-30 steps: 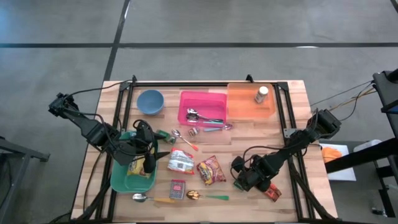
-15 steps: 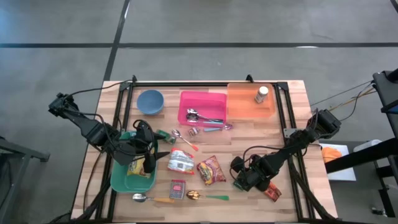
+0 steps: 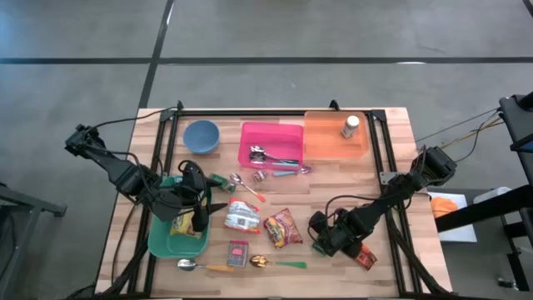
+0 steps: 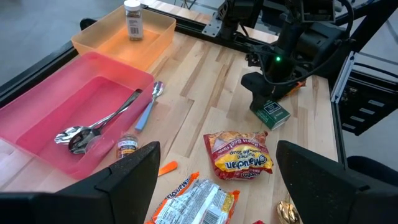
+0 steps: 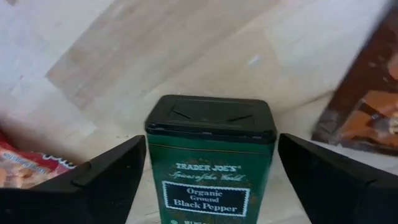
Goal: Pick & Place Food Item
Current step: Put the black spice can into the orange bin
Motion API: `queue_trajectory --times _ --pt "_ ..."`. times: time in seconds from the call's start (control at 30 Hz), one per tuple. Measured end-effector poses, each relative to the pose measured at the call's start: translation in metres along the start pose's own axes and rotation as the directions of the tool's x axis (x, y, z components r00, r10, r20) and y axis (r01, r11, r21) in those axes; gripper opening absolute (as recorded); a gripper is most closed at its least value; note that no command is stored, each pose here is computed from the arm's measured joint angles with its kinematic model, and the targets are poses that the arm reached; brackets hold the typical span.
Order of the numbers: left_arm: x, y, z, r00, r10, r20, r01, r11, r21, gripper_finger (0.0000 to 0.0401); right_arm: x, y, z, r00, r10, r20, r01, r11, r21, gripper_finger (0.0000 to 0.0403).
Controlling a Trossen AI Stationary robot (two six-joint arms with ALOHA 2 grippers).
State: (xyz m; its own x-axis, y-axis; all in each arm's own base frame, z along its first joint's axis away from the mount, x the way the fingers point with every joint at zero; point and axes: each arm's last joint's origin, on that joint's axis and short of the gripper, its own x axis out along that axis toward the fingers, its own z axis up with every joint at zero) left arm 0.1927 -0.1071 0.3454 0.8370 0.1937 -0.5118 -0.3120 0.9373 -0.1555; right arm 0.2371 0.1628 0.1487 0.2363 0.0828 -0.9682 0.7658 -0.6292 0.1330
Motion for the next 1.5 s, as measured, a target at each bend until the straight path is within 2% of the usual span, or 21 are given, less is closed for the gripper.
queue_trajectory --times 0.23,0.8,0.93,1.03,1.1,1.17,1.3,1.37,1.43,1.5 --pt "0.0 0.0 0.0 1.0 0.0 0.0 0.0 1.0 0.0 0.0325 0.0 0.0 -0.001 1.0 -0.012 -0.014 0.012 1.0 0.011 0.0246" --pt "0.0 0.0 0.0 1.0 0.0 0.0 0.0 1.0 0.0 0.0325 -0.008 0.001 -0.001 0.999 0.012 -0.033 -0.012 1.0 0.005 0.0245" --pt "0.0 0.0 0.0 1.0 0.0 0.0 0.0 1.0 0.0 0.0325 -0.012 0.002 0.0 0.998 0.056 -0.026 -0.058 0.996 -0.073 0.0245" --pt "0.0 0.0 0.0 1.0 0.0 0.0 0.0 1.0 0.0 0.0325 -0.015 0.003 0.002 0.994 0.107 -0.003 -0.106 0.979 -0.174 0.0245" --pt "0.0 0.0 0.0 1.0 0.0 0.0 0.0 1.0 0.0 0.0325 -0.017 0.004 0.004 0.986 0.162 0.025 -0.15 0.952 -0.267 0.0245" --pt "0.0 0.0 0.0 1.0 0.0 0.0 0.0 1.0 0.0 0.0325 -0.021 0.006 0.005 0.97 0.238 0.039 -0.206 0.901 -0.381 0.0245" --pt "0.0 0.0 0.0 1.0 0.0 0.0 0.0 1.0 0.0 0.0325 -0.033 0.011 0.007 0.917 0.394 0.052 -0.28 0.734 -0.618 0.0246" --pt "0.0 0.0 0.0 1.0 0.0 0.0 0.0 1.0 0.0 0.0325 -0.04 0.013 0.01 0.881 0.468 0.066 -0.301 0.662 -0.686 0.0246" --pt "0.0 0.0 0.0 1.0 0.0 0.0 0.0 1.0 0.0 0.0325 -0.046 0.016 0.012 0.843 0.531 0.084 -0.299 0.594 -0.746 0.0246" --pt "0.0 0.0 0.0 1.0 0.0 0.0 0.0 1.0 0.0 0.0325 -0.052 0.018 0.013 0.805 0.586 0.09 -0.264 0.491 -0.831 0.0246"
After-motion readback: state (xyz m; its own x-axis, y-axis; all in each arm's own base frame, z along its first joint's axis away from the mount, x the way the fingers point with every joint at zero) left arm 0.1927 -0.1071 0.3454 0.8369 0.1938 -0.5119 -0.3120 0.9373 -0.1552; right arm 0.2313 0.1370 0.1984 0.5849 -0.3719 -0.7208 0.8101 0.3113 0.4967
